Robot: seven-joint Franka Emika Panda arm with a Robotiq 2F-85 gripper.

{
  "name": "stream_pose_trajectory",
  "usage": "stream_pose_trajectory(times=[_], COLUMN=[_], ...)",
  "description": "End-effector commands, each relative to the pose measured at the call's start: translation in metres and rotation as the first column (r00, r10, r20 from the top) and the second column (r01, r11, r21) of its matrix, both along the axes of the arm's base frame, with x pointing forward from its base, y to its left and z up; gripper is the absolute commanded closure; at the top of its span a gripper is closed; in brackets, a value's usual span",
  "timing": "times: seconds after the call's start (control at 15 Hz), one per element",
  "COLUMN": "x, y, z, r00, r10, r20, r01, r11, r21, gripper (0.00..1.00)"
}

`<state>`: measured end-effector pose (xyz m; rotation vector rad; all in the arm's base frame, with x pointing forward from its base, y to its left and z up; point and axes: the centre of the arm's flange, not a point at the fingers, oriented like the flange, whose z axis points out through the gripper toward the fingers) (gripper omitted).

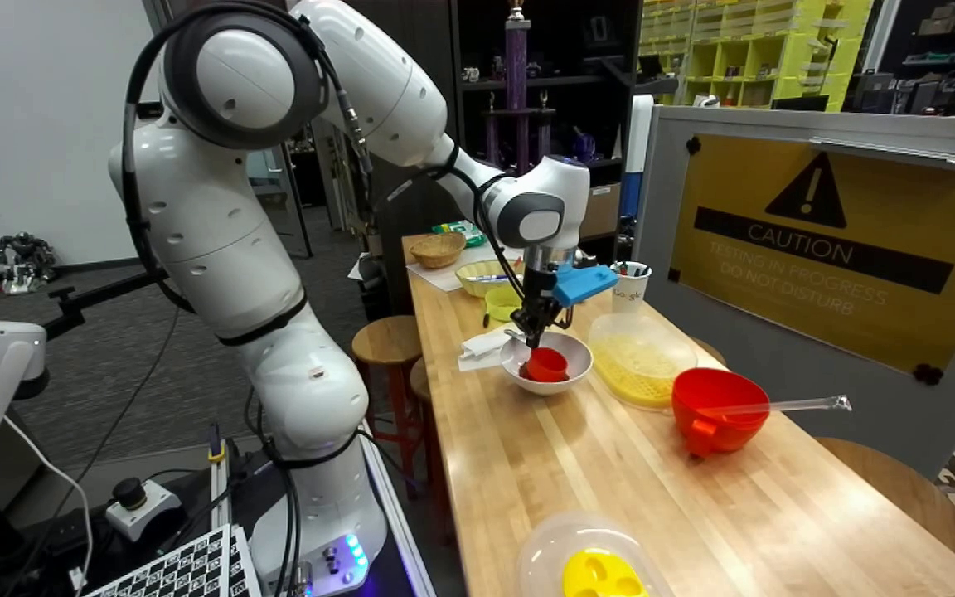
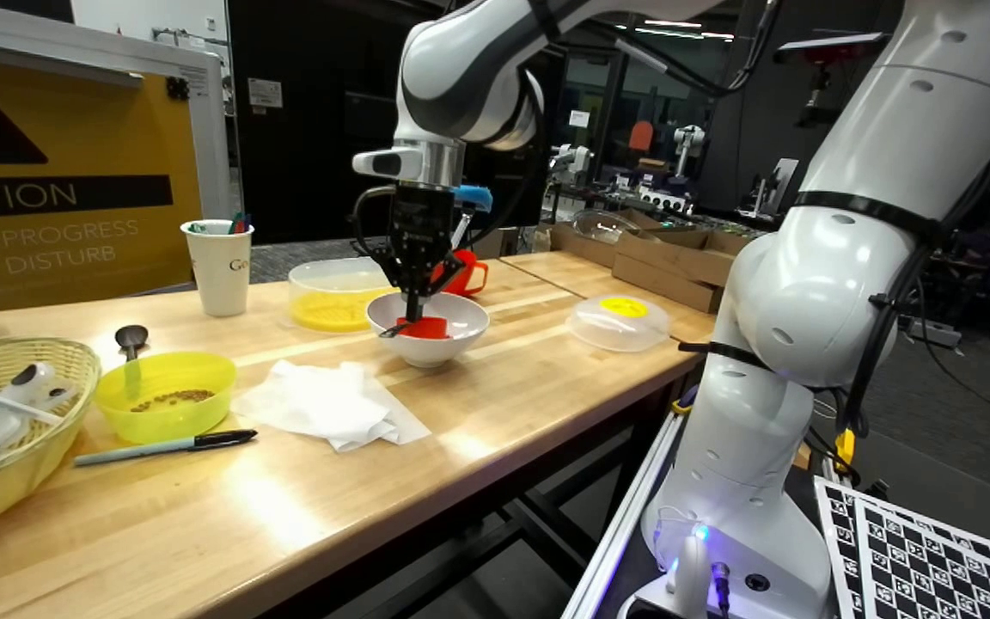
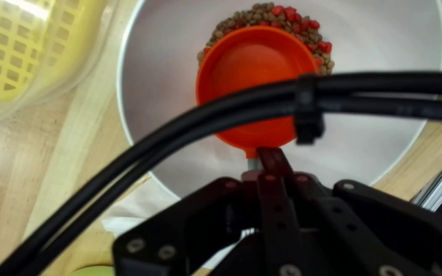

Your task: Use the scoop to stir the contents of the white bowl

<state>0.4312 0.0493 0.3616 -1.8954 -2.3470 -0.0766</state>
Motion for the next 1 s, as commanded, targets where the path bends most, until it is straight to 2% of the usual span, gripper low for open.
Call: stream_pose_trajectory(times=[0.0, 0.13, 0.2, 0.33, 0.93], x=[0.006, 0.009, 0.009, 0.009, 0.007], y=[-0.006, -0.009, -0.011, -0.013, -0.019], z=[-0.003, -0.005, -0.004, -0.004, -0.001], r00=[1.000, 0.999, 0.999, 0.999, 0.998], r10=[-0.013, -0.027, -0.035, -0.043, -0.055], r20=[-0.022, -0.029, -0.029, -0.023, -0.015], r01=[0.014, 0.028, 0.036, 0.043, 0.056], r11=[1.000, 0.999, 0.999, 0.999, 0.998], r21=[0.020, 0.021, 0.019, 0.019, 0.019], gripper=[1.00, 1.00, 0.74, 0.69, 0.10])
